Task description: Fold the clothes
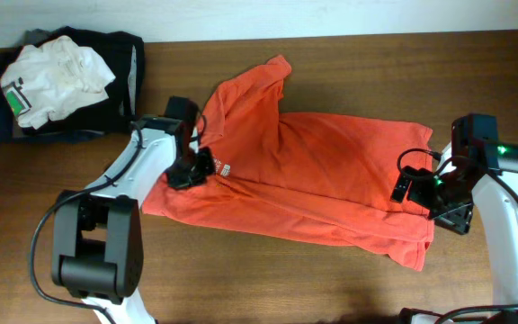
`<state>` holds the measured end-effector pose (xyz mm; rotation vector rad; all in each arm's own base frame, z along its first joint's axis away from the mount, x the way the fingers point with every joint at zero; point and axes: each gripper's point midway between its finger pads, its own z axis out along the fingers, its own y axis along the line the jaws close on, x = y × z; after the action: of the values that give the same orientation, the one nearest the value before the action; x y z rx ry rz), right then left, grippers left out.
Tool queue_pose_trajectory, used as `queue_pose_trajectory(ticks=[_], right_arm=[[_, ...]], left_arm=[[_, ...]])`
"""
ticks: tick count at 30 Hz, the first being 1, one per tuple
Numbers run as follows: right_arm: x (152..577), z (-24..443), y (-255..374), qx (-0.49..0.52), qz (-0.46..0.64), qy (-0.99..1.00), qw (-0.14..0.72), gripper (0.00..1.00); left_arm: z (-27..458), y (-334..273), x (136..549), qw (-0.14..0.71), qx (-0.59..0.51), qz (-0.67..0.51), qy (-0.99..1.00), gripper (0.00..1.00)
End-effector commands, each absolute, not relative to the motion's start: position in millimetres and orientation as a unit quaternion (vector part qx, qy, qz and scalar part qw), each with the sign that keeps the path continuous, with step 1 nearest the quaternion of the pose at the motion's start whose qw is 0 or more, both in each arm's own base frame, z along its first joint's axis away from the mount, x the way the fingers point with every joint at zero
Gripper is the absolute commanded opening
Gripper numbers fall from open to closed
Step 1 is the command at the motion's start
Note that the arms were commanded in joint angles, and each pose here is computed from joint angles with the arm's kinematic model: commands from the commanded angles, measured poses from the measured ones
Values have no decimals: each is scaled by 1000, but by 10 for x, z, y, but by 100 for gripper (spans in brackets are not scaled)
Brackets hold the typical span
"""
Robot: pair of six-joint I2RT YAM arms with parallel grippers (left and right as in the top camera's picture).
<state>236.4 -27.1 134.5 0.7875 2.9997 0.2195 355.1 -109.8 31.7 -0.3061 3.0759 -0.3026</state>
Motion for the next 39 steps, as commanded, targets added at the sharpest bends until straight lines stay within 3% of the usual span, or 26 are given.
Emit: queue_pose_trajectory(ticks=[1, 7, 8, 9, 11, 14, 17, 18, 19, 21, 22, 24, 28, 31, 32, 34, 39], right_arm=[[2349, 1329, -272, 245, 64, 967, 14, 99], [2349, 1329, -272, 245, 64, 967, 14, 99], [2348, 1329, -271, 245, 64, 967, 14, 99], [2348, 1329, -271, 245, 64, 967, 14, 99], [2346, 1329, -271, 245, 64, 967, 13, 99], [2290, 1309, -258, 246, 64, 967, 2, 99], [2132, 1092, -183, 239, 62, 969, -31, 100], [2116, 941, -64, 230, 83, 969, -36, 89], [2129, 790, 121, 219, 124, 967, -35, 77], [2158, 577, 351, 214, 168, 962, -26, 37], [2150, 503, 391, 217, 168, 961, -25, 25], [2121, 429, 468, 212, 167, 962, -27, 19], [2114, 380, 559, 212, 163, 963, -38, 19], [2085, 321, 568, 208, 155, 964, -51, 41], [2077, 297, 539, 208, 145, 966, -53, 57], [2079, 276, 485, 209, 130, 968, -50, 58], [2030, 278, 487, 210, 128, 967, -61, 67]], left_arm=[[356, -1386, 3745, 66, -55, -112, 990, 1], [483, -1993, 3994, 163, 20, -126, 978, 1], [487, -1999, 4001, 164, 21, -127, 978, 23], [492, -2004, 4011, 167, 25, -128, 977, 68], [605, -1926, 4055, 166, 45, -119, 978, 99], [1037, -1559, 3969, 111, 18, -73, 991, 99], [958, -979, 3586, 12, -27, -7, 1000, 99], [804, -812, 3452, -26, -46, 0, 999, 89], [607, -726, 3335, -59, -56, 2, 997, 57], [293, -748, 3191, -100, -50, -14, 994, 16], [200, -742, 3166, -109, -51, -12, 993, 8], [62, -736, 3185, -117, -53, -10, 992, 2], [-388, -591, 3064, -178, -74, 2, 981, 2], [-487, -109, 2912, -225, -153, 16, 962, 1], [-453, 148, 2860, -235, -188, 21, 954, 1], [-404, 641, 2706, -252, -254, 42, 933, 1], [-209, 1108, 2575, -240, -336, 20, 910, 1]])
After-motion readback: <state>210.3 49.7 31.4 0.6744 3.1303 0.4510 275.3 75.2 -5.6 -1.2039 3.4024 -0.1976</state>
